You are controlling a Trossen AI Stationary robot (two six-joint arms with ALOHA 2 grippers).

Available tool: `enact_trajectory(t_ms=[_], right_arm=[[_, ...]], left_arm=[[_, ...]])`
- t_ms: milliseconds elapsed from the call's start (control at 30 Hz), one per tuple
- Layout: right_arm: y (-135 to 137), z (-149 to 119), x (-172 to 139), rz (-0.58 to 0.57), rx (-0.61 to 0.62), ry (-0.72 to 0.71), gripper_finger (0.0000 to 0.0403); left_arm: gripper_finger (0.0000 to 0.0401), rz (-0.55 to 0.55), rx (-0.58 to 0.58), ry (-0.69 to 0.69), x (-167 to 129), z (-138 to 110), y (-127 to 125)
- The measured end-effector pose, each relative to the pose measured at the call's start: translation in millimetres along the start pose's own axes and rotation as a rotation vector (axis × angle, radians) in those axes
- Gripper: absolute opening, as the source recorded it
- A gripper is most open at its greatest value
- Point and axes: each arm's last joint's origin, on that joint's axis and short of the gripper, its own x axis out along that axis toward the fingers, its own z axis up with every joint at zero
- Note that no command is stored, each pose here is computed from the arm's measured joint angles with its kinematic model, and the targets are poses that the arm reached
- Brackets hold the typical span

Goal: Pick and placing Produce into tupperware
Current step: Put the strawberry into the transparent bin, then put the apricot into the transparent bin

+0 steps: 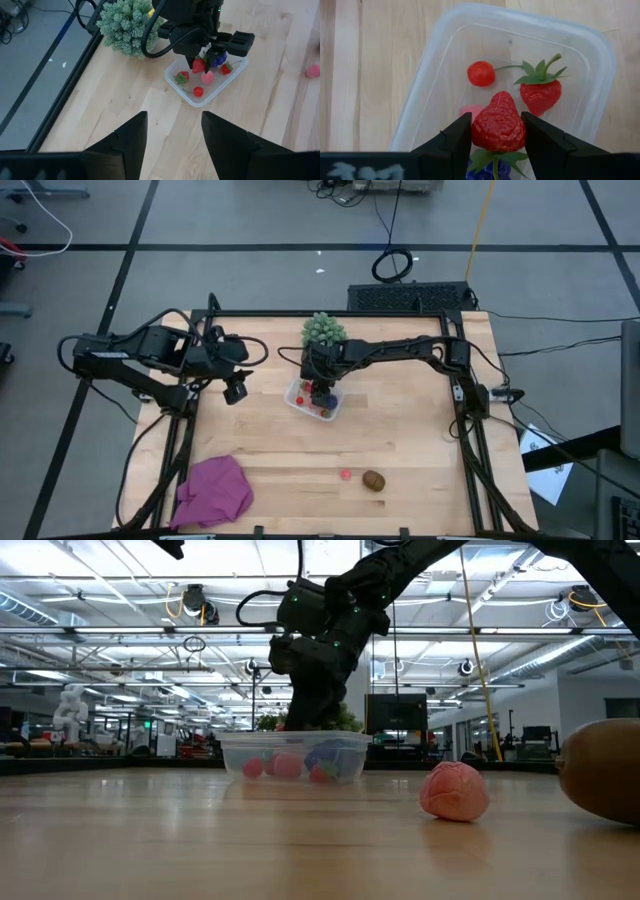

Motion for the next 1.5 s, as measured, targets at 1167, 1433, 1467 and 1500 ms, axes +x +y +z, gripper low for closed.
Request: enact_trajectory(t_ms=[1167,1433,1467,1500], right_arm=[[2,0,0,0.053,-0.008,0.001,0.0202],[2,7,0,0.048,-0.055,-0.073,0.0235],[2,9,-1,0.048,-0.056,-0.092,0.0235],[3,11,-4,0.048,-0.057,-0.107,0.0234]], left_arm=[[0.0191,0.000,0.000,0.000,0,0,0],[0.0191,-0.004,0.000,0.002,0,0,0],[0.0191,-0.004,0.000,0.002,0,0,0],[0.0191,-0.004,0.000,0.002,0,0,0]])
